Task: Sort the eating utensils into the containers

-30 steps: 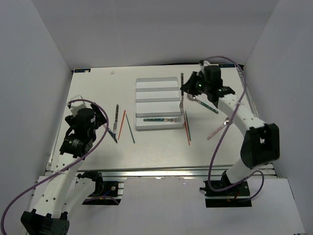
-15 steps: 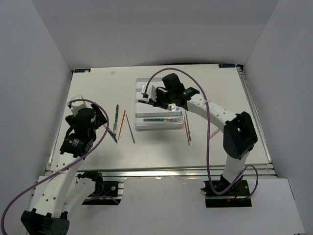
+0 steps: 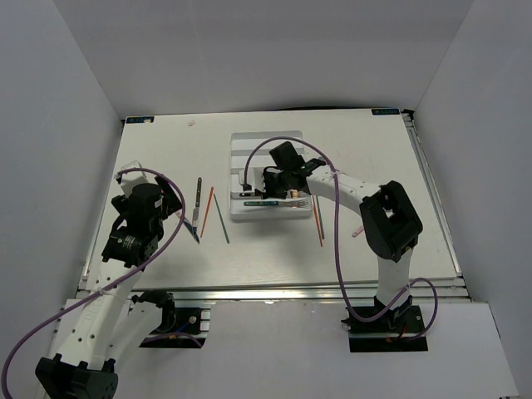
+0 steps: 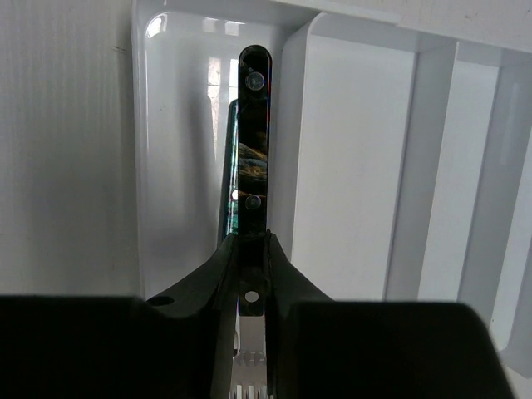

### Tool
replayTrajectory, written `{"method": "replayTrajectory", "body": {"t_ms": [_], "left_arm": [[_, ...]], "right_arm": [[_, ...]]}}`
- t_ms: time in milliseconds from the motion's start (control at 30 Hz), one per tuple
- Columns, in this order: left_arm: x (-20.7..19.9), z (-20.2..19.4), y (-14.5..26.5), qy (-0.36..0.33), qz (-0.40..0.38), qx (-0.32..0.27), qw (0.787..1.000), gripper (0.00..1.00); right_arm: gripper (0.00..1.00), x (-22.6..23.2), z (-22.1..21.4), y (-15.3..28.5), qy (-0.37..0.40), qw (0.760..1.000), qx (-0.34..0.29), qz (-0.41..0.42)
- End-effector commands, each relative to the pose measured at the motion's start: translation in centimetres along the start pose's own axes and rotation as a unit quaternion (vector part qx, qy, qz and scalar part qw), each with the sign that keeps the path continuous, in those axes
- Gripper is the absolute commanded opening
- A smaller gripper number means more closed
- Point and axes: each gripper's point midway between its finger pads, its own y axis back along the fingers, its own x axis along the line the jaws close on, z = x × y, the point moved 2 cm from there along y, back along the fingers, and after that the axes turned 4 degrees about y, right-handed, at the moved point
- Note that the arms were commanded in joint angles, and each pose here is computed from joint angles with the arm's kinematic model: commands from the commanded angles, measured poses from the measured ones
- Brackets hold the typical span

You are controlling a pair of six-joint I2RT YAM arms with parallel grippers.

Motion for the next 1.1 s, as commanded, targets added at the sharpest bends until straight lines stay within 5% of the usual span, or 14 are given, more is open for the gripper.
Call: {"method": "replayTrajectory", "body": {"t_ms": [0,33,133,233,300,433,533,633,867,1067], "left_arm": [[-0.2,0.2,0.2,0.001,-0.006,-0.004,1.000,0.98],[-0.1,0.2,0.2,0.001,-0.005,-0.004,1.000,0.98],[-0.1,0.3,0.2,0.002,-0.005,-0.005,1.000,0.98],[-0.2,0.3,0.2,0.001,-0.006,-0.005,1.000,0.98],[-0.1,0.3,0.2,0.002,-0.005,-0.005,1.000,0.98],[-0.1,0.3,0.3,0.003,-0.004,-0.007,1.000,0.98],[0.0,0.4,0.3,0.004,-0.003,-0.008,1.000,0.98],[0.0,0.4,0.4,0.005,-0.004,-0.010,1.000,0.98],[-0.3,0.3,0.3,0.002,-0.010,-0.004,1.000,0.98],[0.0,0.3,0.3,0.002,-0.005,-0.006,1.000,0.98]], "right_arm": [[0.08,-0.6,1.8,0.6,0.020,0.999,-0.026,-0.007],[0.10,-0.6,1.8,0.7,0.017,0.999,-0.027,-0.005],[0.36,-0.8,2.2,1.1,0.014,0.999,-0.029,-0.009],[0.42,-1.4,2.8,1.9,0.015,0.999,-0.032,-0.022],[0.89,-2.0,3.5,2.8,0.017,0.998,-0.041,-0.033],[0.89,-5.0,4.7,5.4,-0.023,0.993,-0.057,-0.100],[0.89,-9.2,4.3,9.3,-0.167,0.960,-0.080,-0.210],[0.89,-11.6,1.5,13.3,-0.257,0.935,-0.091,-0.227],[0.89,-10.9,-14.2,15.8,-0.357,0.873,0.145,-0.300],[0.87,-9.0,-21.7,15.5,-0.431,0.839,0.186,-0.276]]}}
